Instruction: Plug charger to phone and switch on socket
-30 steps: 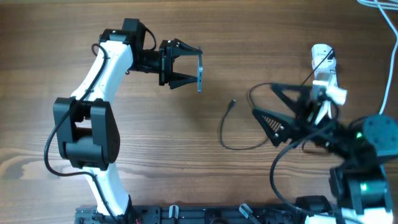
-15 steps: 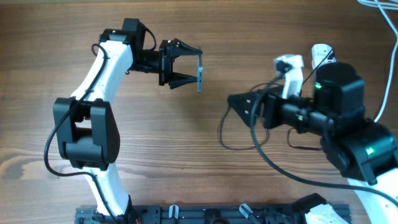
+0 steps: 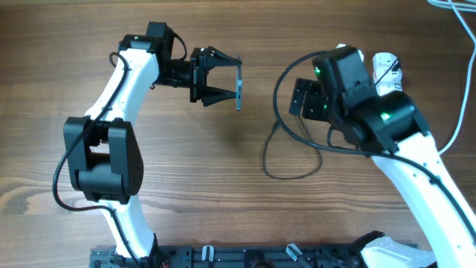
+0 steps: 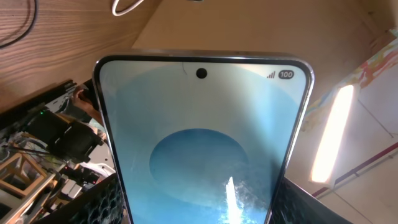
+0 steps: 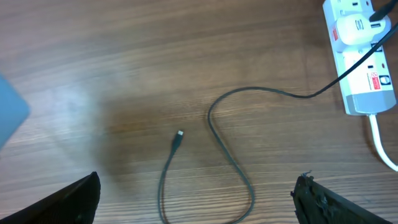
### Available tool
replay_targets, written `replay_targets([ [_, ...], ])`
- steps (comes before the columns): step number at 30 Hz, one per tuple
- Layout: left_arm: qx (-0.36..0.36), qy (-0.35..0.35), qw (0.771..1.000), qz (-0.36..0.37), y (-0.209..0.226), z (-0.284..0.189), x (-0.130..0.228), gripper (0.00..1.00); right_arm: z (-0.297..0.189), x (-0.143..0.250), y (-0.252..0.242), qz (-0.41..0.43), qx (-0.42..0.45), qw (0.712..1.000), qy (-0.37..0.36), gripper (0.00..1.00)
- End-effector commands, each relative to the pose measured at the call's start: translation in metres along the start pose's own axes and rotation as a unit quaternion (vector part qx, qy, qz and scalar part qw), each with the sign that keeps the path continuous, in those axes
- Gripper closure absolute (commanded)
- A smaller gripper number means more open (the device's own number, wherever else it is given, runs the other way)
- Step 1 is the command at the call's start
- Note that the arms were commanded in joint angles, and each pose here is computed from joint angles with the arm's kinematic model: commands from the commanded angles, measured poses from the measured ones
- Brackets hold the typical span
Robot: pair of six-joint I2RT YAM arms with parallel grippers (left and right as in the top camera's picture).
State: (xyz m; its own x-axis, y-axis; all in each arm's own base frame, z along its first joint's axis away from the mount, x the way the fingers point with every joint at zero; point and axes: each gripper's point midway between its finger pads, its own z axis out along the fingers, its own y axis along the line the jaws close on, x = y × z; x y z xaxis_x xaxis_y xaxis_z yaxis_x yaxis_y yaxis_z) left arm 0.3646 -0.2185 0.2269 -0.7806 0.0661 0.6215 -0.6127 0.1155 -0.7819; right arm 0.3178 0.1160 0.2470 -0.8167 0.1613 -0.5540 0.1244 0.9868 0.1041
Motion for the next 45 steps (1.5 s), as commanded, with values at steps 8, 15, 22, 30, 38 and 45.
replay_targets([
  [8, 0.023, 0.016, 0.999, 0.017, -0.017, -0.002, 0.020, 0.29, 0.012, -0.005, 0.000, 0.004, 0.023, 1.000, -0.001, 0.00],
  [15, 0.023, 0.016, 0.999, 0.017, -0.017, -0.002, 0.020, 0.30, 0.012, -0.004, 0.001, 0.002, 0.020, 1.000, 0.002, 0.00],
  [22, 0.023, 0.016, 1.000, 0.010, -0.016, -0.002, 0.021, 0.30, 0.009, 0.009, 0.033, -0.063, -0.074, 0.994, 0.041, 0.01],
  [30, 0.023, 0.015, 1.000, 0.009, -0.016, -0.003, 0.021, 0.30, -0.024, 0.002, 0.055, -0.082, -0.155, 0.984, 0.023, 0.25],
  [38, 0.023, 0.016, 1.000, 0.005, -0.016, -0.003, 0.020, 0.30, -0.103, 0.004, 0.105, -0.095, -0.330, 0.939, -0.013, 0.14],
  [45, 0.004, 0.000, 1.000, -0.003, -0.010, -0.002, 0.015, 0.31, -0.078, 0.013, 0.134, -0.070, -0.251, 0.965, -0.034, 0.06],
])
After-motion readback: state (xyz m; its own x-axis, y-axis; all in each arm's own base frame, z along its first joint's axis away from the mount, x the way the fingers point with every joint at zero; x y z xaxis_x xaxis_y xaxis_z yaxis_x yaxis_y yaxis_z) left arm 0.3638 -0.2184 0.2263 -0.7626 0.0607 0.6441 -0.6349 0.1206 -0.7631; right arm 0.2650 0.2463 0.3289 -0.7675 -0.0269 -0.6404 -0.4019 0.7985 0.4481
